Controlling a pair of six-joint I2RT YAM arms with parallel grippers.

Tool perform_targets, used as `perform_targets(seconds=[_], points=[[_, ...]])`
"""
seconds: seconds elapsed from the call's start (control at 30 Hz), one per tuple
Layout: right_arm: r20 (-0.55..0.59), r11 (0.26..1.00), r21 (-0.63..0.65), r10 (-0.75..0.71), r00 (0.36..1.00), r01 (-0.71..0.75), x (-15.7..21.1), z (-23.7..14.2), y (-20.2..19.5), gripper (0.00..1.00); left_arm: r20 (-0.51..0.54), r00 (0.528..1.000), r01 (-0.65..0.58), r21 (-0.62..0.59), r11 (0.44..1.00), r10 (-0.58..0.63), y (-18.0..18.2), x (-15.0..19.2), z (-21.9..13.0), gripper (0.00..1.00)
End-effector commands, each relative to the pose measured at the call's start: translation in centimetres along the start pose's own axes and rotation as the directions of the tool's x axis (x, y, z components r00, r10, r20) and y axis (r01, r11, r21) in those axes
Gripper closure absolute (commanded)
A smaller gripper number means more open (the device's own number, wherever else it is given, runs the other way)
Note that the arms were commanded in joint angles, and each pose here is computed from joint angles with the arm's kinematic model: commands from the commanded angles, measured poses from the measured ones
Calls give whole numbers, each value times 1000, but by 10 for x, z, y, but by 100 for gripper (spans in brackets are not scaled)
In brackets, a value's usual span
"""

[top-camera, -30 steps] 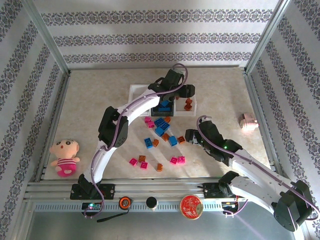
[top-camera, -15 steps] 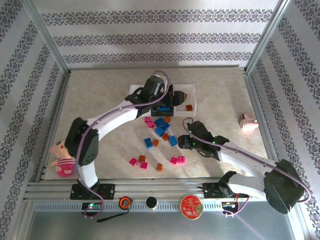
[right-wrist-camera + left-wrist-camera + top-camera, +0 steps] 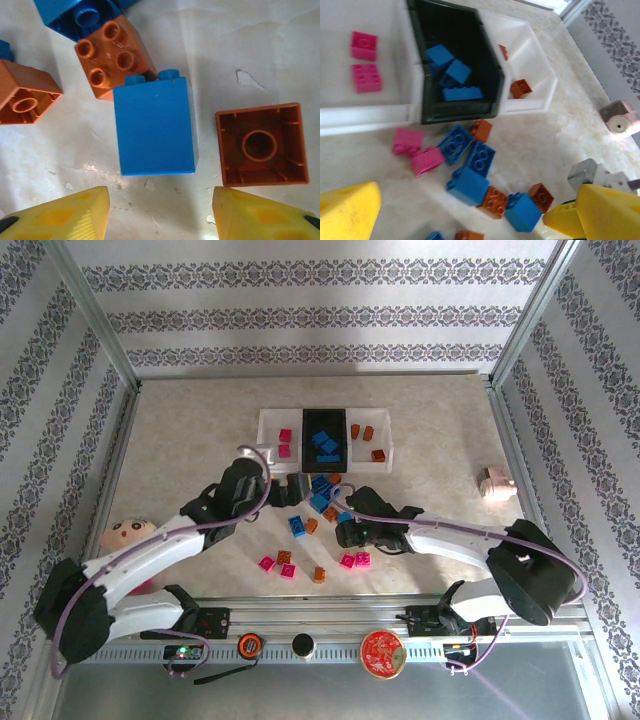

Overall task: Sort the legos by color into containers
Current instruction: Pick up the lego from the center of the table.

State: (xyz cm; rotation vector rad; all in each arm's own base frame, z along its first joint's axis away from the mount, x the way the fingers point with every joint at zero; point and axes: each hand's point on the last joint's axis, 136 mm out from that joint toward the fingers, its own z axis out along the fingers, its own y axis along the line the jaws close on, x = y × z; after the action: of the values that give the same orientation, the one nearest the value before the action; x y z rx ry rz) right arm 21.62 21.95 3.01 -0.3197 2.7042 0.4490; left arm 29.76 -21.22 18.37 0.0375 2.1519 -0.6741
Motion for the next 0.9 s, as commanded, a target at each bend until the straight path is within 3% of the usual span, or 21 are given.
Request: perform_targets(seconds=[0.0, 0.3, 0.6, 0.87], points=[[25, 1000, 14, 4, 1000, -4, -13, 3, 5, 43, 69, 997, 39, -69, 997, -34, 22, -1, -15, 0], [43, 992, 119, -57, 997, 52, -36, 14, -1, 44, -2, 998, 58, -112, 992, -58, 45, 35, -24, 0], [6, 990, 121, -70, 998, 69, -32, 18, 0, 62, -4, 998, 58, -131, 990, -59, 50, 39, -29, 0], [60, 998, 46, -46, 997, 43, -23, -12, 3, 73, -10, 999, 38, -126, 991, -40, 53, 45, -28, 0]])
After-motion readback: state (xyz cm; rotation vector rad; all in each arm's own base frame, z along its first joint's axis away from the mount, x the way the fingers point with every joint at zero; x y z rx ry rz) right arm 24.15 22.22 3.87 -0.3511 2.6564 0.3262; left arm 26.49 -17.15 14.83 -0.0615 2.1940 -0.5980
